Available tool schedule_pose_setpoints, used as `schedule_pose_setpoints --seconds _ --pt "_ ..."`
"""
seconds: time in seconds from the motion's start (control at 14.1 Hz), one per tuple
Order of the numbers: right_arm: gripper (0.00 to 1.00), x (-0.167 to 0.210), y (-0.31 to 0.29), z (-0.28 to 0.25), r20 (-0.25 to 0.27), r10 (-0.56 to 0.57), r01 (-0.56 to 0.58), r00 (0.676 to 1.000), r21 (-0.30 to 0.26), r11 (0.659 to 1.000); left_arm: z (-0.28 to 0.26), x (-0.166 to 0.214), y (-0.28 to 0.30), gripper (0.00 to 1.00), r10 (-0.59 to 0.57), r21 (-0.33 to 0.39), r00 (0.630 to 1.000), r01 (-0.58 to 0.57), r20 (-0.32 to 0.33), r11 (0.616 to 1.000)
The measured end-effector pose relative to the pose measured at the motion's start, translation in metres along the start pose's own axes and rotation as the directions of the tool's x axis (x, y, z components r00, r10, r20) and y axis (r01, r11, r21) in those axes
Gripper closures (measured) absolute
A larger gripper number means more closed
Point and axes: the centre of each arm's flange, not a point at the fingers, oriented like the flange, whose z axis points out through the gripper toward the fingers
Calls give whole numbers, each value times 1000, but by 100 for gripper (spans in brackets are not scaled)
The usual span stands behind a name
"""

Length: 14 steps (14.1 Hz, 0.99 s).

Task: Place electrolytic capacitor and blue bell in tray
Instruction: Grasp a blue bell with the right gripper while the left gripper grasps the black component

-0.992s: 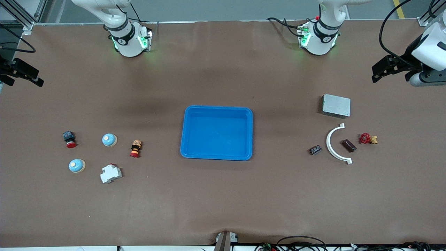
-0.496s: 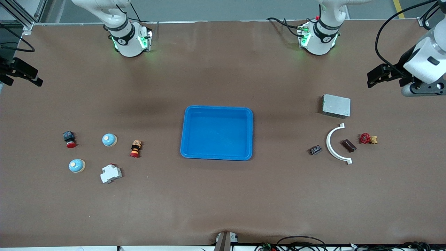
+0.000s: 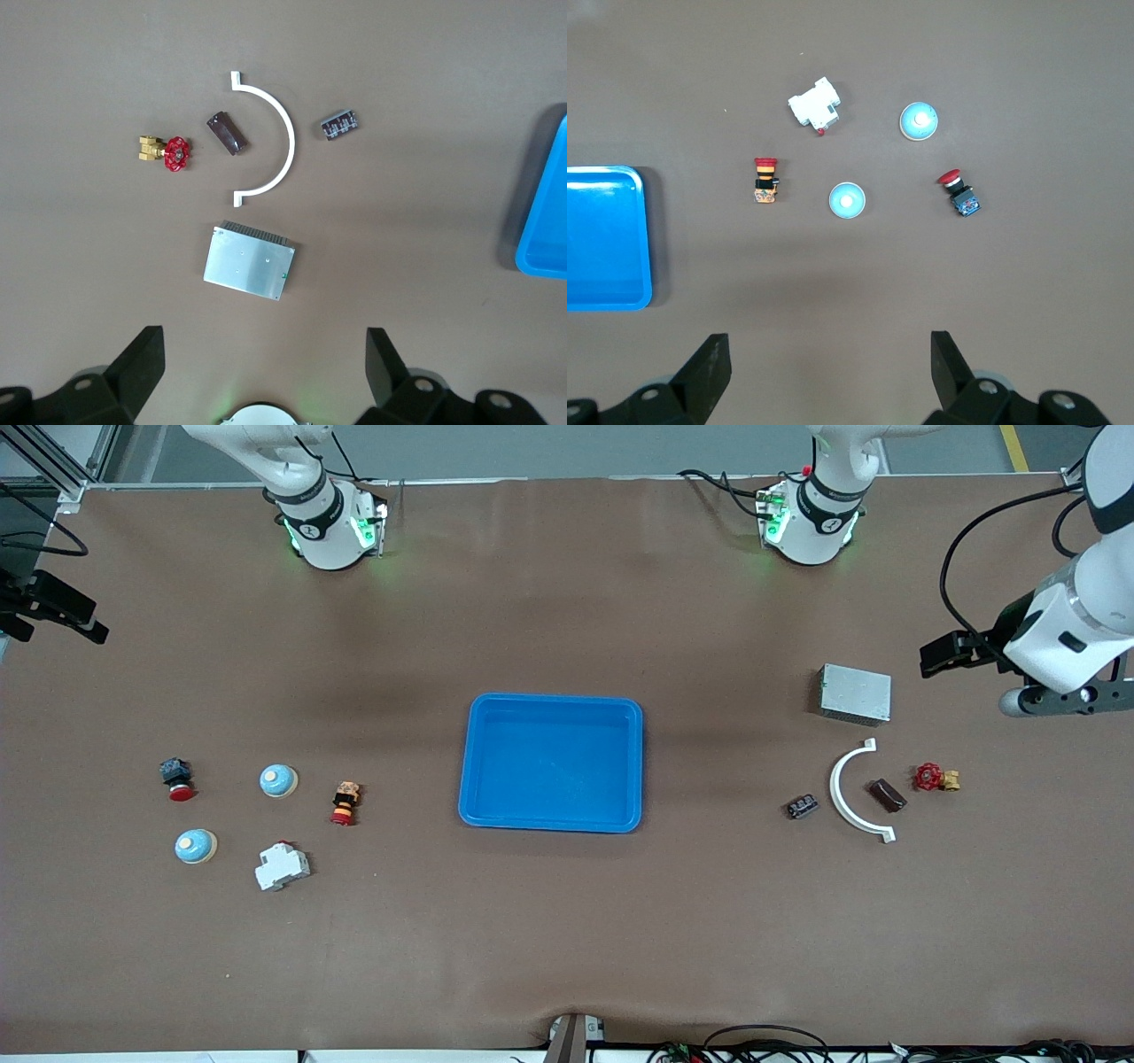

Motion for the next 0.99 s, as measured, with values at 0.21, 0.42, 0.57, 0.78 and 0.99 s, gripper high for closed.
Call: schedule_pose_setpoints --seconds 0.21,0.42,0.57,0.78,0.99 --pt "0 0 3 3 6 6 -6 1000 0 1000 8 7 0 0 3 31 1000 -3 -1 1000" --pt "0 0 5 6 6 10 -10 1000 0 1000 11 8 3 0 8 32 1000 -8 -3 999" --pt "0 5 7 16 -19 13 -13 1000 -1 1000 16 10 4 0 10 32 1000 -10 -5 999" --pt "0 18 12 102 -62 22 -22 998 -6 1000 24 12 7 0 11 34 1000 -11 3 999" --pt "0 9 13 227 -65 22 -23 998 -17 1000 34 12 22 0 3 35 1000 -3 -2 999"
